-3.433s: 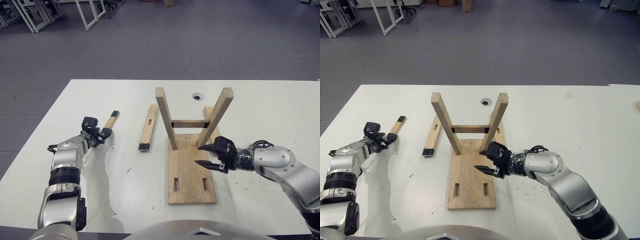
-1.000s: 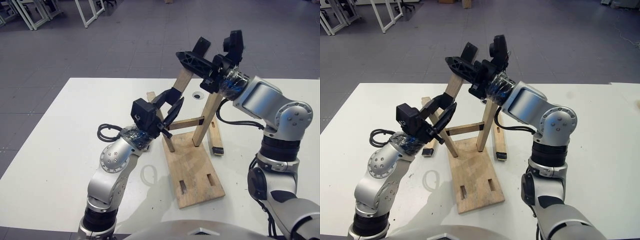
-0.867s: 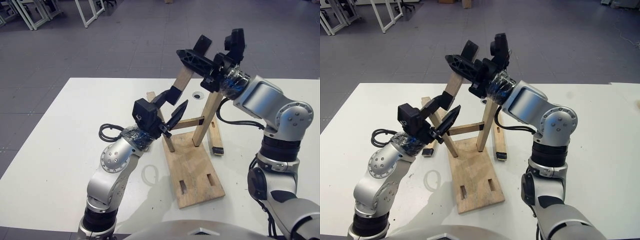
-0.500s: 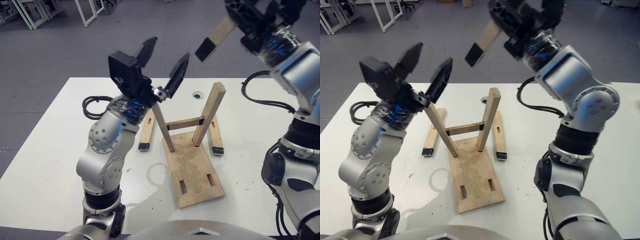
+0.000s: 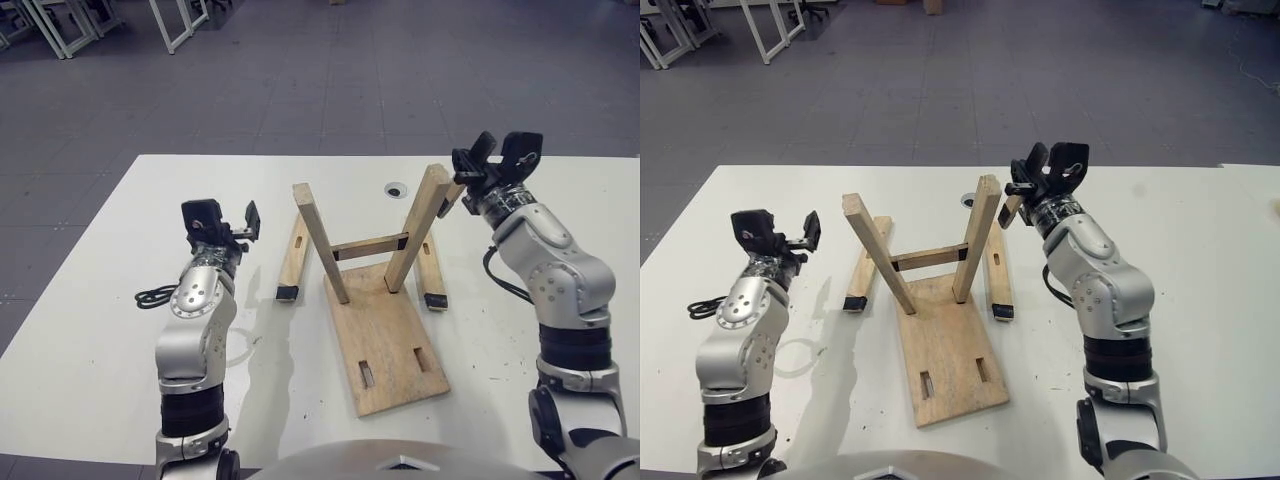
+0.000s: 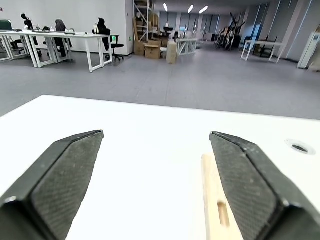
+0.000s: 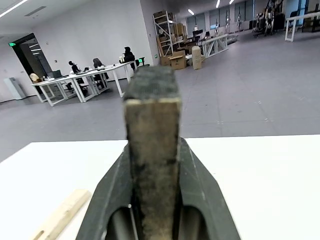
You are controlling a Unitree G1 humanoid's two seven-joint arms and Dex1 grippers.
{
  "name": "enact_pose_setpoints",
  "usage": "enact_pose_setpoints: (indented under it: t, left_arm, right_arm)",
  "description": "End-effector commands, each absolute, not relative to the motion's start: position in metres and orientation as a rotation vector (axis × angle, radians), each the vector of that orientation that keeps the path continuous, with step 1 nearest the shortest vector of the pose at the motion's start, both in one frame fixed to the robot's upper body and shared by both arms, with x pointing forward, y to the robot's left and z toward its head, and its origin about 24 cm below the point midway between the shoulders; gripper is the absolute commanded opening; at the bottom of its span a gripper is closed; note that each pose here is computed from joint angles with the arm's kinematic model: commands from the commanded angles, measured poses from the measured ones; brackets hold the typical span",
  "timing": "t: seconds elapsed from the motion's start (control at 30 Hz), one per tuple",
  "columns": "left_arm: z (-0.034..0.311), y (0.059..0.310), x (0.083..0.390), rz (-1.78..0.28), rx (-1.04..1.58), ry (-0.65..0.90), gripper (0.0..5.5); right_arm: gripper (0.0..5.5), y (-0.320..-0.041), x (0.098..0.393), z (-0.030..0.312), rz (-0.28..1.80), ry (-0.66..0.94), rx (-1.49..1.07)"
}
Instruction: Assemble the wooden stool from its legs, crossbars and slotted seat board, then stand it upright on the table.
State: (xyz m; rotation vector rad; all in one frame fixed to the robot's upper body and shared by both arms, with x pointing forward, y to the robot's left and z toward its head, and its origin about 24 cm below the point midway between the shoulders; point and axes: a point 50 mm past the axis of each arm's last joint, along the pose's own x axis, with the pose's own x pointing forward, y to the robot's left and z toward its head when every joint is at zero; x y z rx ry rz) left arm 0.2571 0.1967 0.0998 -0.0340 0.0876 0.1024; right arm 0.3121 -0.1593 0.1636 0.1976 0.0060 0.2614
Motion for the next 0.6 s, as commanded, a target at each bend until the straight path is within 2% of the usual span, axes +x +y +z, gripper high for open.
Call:
enact_pose_setpoints:
  t: [0.03, 0.2, 0.6]
  left_arm:
    - [0.085, 0.195, 0.254, 0.108, -0.021, 0.128, 3.93]
    - [0.079, 0.195, 0.255, 0.11, -0.016, 0.137, 3.93]
    - [0.073, 0.189, 0.256, 0.1, -0.016, 0.15, 3.93]
  right_arm:
    - [0.4, -0.159, 0.319, 0.137, 0.215, 0.067, 0.196]
    - [0.4, -0.163, 0.322, 0.11, 0.16, 0.137, 0.146]
    - [0.4, -0.152, 0.323, 0.089, 0.167, 0.182, 0.129]
